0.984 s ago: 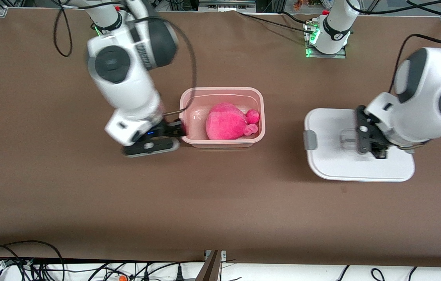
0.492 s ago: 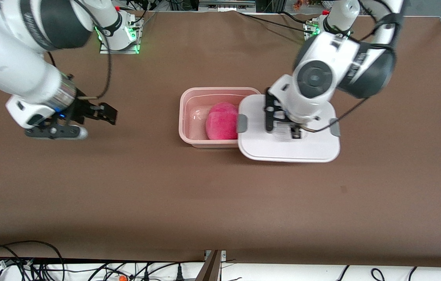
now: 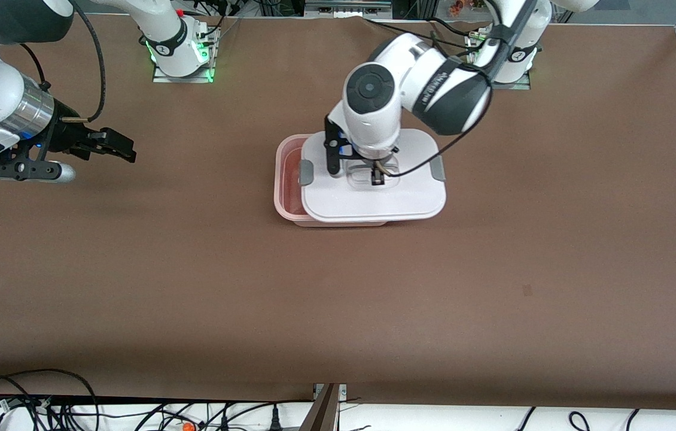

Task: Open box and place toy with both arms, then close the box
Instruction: 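Carry the lid over the tub with the left gripper, then lower the lid onto the tub and press it down with the left gripper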

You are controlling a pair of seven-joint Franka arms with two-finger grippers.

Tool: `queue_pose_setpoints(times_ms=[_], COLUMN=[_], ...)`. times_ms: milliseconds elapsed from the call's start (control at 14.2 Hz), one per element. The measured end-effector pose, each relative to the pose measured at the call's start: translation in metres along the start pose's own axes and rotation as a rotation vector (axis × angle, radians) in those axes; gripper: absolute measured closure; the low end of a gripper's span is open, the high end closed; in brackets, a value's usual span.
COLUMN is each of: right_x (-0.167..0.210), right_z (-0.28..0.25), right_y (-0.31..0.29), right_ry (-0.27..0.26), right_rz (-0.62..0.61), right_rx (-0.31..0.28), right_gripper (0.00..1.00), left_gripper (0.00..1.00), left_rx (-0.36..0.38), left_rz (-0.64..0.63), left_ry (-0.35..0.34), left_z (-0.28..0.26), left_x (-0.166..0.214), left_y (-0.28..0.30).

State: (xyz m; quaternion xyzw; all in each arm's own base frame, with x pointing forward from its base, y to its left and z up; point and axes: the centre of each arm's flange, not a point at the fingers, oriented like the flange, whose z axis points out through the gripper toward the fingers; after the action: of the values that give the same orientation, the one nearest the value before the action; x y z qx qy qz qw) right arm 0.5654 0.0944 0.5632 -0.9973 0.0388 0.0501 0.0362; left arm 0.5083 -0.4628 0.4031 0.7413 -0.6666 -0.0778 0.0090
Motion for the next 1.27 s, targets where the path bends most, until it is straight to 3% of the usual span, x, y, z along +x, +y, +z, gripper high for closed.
queue_pose_setpoints(times_ms=[562, 773, 1265], right_x=[0.002, -0.017, -0.021], right_z=[-0.001, -0.008, -0.009], right_y=[0.021, 0.028, 0.026], right_ry=[0.000, 0.010, 0.090], right_rz=[-0.013, -0.025, -0.043], right_rx=[-0.006, -0.016, -0.045], right_gripper=[0.00, 0.00, 0.00], left_gripper=[0.93, 0.93, 0.93], left_rx=[0.011, 0.019, 0.018], left_rz=[-0.057, -0.070, -0.081], left_ry=[0.000, 0.010, -0.001], left_z=[0.042, 0.042, 0.051], left_x=[0.042, 0.050, 0.060], left_y=[0.011, 0.008, 0.013])
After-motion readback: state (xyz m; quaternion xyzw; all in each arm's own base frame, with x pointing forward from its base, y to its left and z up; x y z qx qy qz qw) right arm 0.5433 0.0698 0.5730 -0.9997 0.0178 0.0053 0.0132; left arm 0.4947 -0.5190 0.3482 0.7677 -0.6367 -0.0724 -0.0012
